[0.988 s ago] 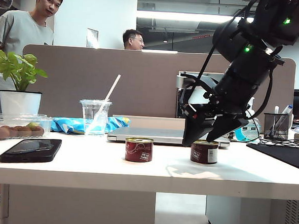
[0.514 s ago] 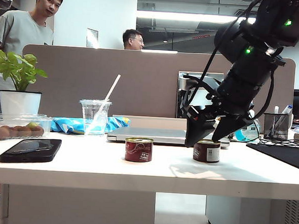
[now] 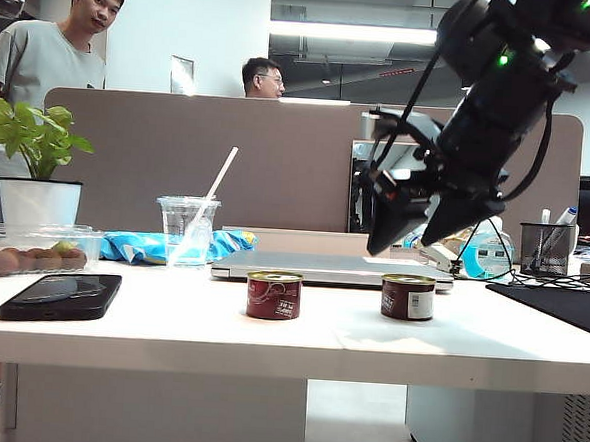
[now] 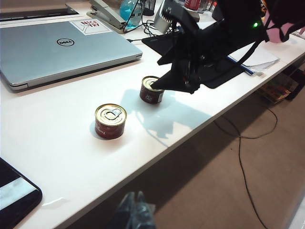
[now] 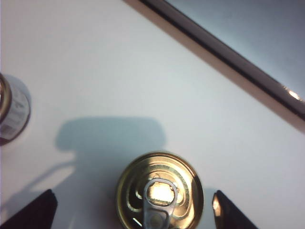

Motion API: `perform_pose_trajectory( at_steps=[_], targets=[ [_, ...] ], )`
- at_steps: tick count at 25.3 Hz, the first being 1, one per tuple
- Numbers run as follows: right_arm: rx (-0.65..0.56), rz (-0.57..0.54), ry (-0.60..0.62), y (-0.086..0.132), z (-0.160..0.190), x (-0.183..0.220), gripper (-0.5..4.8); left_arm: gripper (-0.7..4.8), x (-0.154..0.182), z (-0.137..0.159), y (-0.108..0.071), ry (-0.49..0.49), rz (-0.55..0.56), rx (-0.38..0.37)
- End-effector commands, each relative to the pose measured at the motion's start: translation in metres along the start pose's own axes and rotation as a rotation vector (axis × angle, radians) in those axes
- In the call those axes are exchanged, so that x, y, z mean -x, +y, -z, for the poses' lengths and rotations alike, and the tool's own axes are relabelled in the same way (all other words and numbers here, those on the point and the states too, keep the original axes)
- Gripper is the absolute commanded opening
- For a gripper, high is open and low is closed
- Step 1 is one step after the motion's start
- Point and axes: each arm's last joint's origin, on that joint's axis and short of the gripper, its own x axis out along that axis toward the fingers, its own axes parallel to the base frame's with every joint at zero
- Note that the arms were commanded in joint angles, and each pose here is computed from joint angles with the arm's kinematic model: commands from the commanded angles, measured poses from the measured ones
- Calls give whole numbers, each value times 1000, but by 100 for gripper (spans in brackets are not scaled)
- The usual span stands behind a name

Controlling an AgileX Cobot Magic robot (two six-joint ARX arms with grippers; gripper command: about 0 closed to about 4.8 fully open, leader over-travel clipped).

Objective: Stack a can of tomatoes on the right onto the can of tomatoes on the left.

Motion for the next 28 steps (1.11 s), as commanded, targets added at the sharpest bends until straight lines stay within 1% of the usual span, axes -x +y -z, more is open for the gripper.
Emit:
perform_pose_trajectory(
  at_steps=[1,5,12,16,18,28],
  targets=[
    [-2,16,-43,-2,-5,-2,473,-4,1,-2,0,-8,4,-3],
    [-13,31,-58,-8,-4,-5,473,-4,1,-2,0,-8,4,-3],
    [-49,6,-21,-22,7,-14,473,-4,1,-2,0,-8,4,-7],
    [-52,-13,-19,-22,9,-18,473,-4,1,-2,0,-9,3,-7],
    [-51,-68,-38,-20,10,-22,473,-4,1,-2,0,-8,0,-8],
    [-63,-84,0,-19,17,-36,471,-4,1,-2,0,-7,0,-13]
  ],
)
